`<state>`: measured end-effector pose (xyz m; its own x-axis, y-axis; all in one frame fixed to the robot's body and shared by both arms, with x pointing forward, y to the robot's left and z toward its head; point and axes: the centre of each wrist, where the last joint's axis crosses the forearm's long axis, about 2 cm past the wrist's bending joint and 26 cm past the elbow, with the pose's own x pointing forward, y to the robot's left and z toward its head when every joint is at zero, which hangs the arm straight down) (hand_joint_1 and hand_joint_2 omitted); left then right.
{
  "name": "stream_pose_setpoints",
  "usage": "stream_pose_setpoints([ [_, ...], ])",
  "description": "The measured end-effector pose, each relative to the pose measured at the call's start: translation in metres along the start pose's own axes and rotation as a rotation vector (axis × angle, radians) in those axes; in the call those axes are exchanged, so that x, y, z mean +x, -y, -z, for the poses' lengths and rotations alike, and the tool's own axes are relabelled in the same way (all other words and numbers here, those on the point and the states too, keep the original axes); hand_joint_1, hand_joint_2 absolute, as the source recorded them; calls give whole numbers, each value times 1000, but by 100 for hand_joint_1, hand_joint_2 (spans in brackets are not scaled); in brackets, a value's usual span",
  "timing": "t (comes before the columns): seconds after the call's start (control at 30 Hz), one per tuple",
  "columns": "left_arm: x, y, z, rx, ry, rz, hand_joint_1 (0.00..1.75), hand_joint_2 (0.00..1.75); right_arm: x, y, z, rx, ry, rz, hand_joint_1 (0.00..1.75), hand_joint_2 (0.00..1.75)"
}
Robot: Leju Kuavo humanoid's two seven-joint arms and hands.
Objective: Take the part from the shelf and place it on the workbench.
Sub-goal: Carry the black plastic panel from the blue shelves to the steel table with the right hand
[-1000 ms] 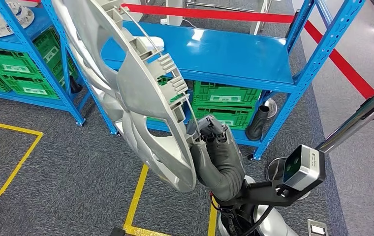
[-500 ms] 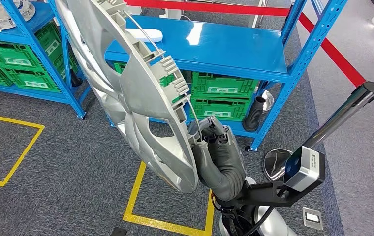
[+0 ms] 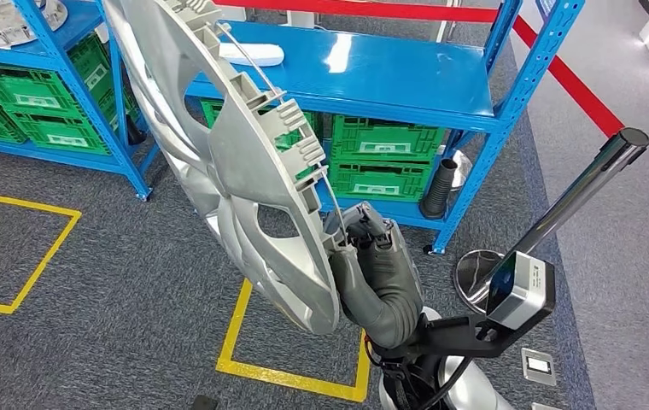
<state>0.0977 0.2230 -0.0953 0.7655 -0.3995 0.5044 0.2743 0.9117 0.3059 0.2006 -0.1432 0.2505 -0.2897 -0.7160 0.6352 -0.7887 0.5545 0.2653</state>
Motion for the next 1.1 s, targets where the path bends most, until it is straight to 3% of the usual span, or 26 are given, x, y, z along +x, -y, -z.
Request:
stream_pose_setpoints([
  [1.1,-3,-3,0,-6,-12,5,0,175,-1,2,-2,-16,-13,-9,175,175],
])
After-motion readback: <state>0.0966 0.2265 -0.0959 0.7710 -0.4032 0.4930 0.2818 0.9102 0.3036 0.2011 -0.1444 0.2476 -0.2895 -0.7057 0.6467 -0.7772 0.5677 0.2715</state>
